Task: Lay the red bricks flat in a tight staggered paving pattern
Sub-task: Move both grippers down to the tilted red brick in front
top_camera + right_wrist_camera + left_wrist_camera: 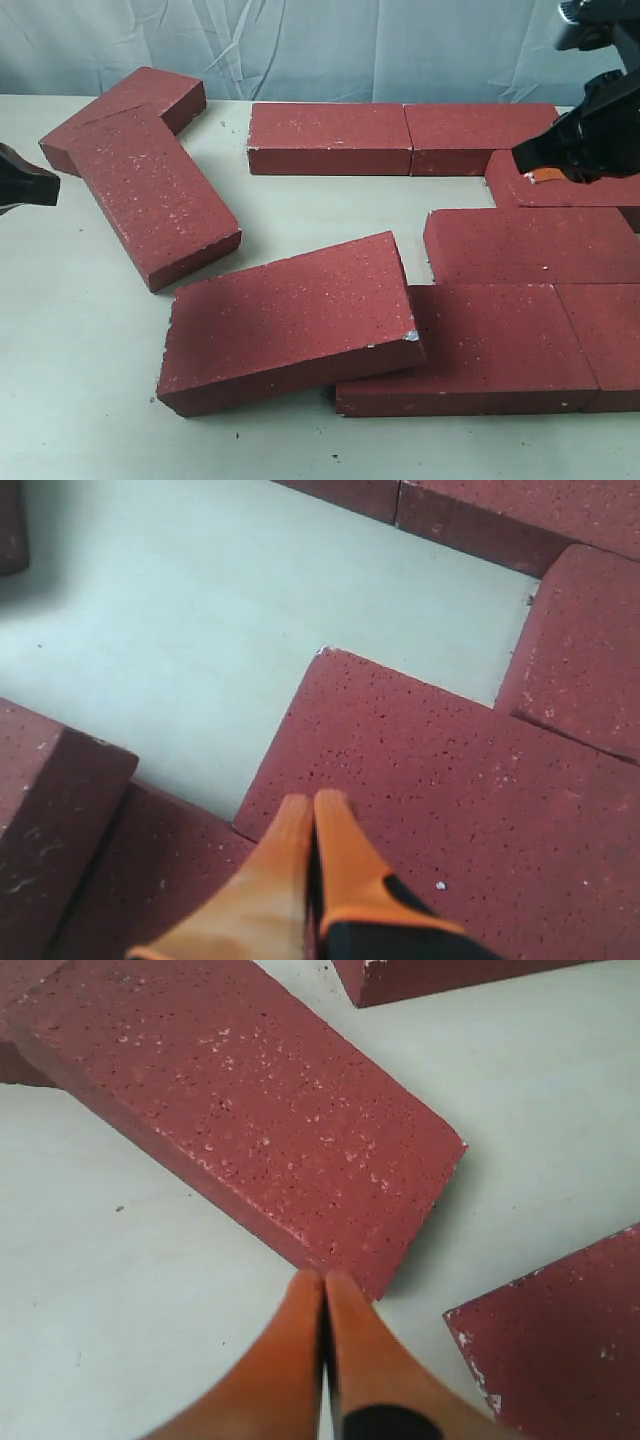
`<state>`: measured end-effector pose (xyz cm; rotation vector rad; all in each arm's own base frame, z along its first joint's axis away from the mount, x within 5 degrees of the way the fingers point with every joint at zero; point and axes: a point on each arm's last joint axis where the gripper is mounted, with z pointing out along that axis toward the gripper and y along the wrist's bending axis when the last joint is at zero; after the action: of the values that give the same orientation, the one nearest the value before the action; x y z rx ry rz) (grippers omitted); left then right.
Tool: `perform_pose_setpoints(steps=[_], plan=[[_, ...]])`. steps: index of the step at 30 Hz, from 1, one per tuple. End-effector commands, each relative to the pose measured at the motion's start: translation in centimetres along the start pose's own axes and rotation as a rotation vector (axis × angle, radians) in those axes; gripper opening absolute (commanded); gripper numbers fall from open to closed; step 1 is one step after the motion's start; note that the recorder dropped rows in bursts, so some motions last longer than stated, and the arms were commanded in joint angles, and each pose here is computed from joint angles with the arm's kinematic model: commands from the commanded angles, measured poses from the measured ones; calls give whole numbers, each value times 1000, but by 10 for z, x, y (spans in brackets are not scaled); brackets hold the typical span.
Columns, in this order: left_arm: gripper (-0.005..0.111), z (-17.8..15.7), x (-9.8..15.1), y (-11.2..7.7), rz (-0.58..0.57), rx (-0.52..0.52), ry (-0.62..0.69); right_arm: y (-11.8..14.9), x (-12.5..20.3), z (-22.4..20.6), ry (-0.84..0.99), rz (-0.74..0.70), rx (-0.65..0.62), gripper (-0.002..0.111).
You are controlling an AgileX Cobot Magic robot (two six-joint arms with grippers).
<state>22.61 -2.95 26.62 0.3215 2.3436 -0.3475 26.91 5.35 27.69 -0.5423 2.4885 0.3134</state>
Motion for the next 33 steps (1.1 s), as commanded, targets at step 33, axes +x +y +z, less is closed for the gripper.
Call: perform_pose_setpoints(steps=[33], plan=[[0,109,49,-24,257,261,737,41,14,69,249,-259,-174,-1]])
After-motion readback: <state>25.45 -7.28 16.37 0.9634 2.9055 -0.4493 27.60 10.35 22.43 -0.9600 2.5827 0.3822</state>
